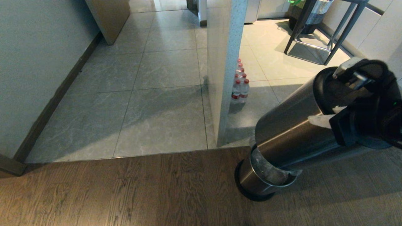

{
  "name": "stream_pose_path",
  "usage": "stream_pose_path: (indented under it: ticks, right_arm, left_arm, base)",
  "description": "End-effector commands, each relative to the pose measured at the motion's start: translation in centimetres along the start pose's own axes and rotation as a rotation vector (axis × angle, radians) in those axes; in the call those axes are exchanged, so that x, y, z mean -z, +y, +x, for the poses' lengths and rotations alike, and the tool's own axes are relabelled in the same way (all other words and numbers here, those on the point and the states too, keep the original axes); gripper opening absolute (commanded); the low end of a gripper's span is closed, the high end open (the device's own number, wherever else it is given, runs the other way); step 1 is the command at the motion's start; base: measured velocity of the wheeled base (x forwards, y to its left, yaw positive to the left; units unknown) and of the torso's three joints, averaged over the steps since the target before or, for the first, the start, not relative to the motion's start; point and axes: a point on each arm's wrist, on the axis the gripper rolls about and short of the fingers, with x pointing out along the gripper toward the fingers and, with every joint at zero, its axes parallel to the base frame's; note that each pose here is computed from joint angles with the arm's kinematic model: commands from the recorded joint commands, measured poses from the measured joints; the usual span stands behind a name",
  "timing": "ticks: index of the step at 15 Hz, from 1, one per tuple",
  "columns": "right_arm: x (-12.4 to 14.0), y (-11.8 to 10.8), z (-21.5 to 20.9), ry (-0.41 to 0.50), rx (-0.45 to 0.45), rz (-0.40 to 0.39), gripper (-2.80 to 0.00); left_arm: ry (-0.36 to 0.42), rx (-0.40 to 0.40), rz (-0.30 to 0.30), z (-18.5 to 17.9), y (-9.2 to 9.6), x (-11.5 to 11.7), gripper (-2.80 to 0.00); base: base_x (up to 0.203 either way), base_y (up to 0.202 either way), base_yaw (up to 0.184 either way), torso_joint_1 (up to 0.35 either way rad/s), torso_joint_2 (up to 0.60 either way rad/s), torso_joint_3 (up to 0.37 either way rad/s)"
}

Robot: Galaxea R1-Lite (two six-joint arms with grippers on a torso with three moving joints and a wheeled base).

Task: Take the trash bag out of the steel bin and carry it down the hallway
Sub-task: Place the outer trash can on the ground

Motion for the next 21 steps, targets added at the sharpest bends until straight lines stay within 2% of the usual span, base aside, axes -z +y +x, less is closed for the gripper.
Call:
stream_pose_path:
  ticks: [1, 6, 9, 11, 13, 16, 18, 21]
  right_arm:
    - [-1.9, -1.2, -2.9, -0.096, 0.037, 0.026, -2.8]
    - [-3.3, -5.5, -5.2, -0.124, 0.247, 0.11, -2.8]
    - [-1.4, -7.9, -5.3, -0.01, 0.382, 0.166, -2.8]
    - [1.4, -10.5, -3.7, 0.124, 0.51, 0.238, -2.8]
    - [5.4, -13.7, -0.1, 0.262, 0.607, 0.345, -2.8]
    - [11.4, -17.3, 5.6, 0.417, 0.66, 0.485, -2.8]
    - [14.7, -19.3, 9.7, 0.452, 0.679, 0.539, -2.8]
    - [18.1, -21.0, 16.5, 0.428, 0.672, 0.57, -2.8]
  left_arm:
    - [0.0, 0.0, 0.0, 0.0, 0.0, 0.0, -2.8]
    - [-0.001, 0.0, 0.0, 0.0, 0.0, 0.0, -2.8]
    - [-0.001, 0.0, 0.0, 0.0, 0.0, 0.0, -2.8]
    - [-0.001, 0.0, 0.0, 0.0, 0.0, 0.0, -2.8]
    - [0.0, 0.0, 0.0, 0.0, 0.0, 0.0, -2.8]
    - [0.0, 0.0, 0.0, 0.0, 0.0, 0.0, -2.8]
    - [0.0, 0.0, 0.0, 0.0, 0.0, 0.0, -2.8]
    - [-0.001, 0.0, 0.0, 0.0, 0.0, 0.0, -2.8]
  base:
    - [0.0, 0.0, 0.0, 0.0, 0.0, 0.0]
    - [0.0, 0.0, 0.0, 0.0, 0.0, 0.0]
    - [0.0, 0.0, 0.0, 0.0, 0.0, 0.0]
    - [0.0, 0.0, 0.0, 0.0, 0.0, 0.0]
    - [0.0, 0.0, 0.0, 0.0, 0.0, 0.0]
    - [0.0, 0.0, 0.0, 0.0, 0.0, 0.0]
    - [0.0, 0.0, 0.0, 0.0, 0.0, 0.0]
    - [0.0, 0.0, 0.0, 0.0, 0.0, 0.0]
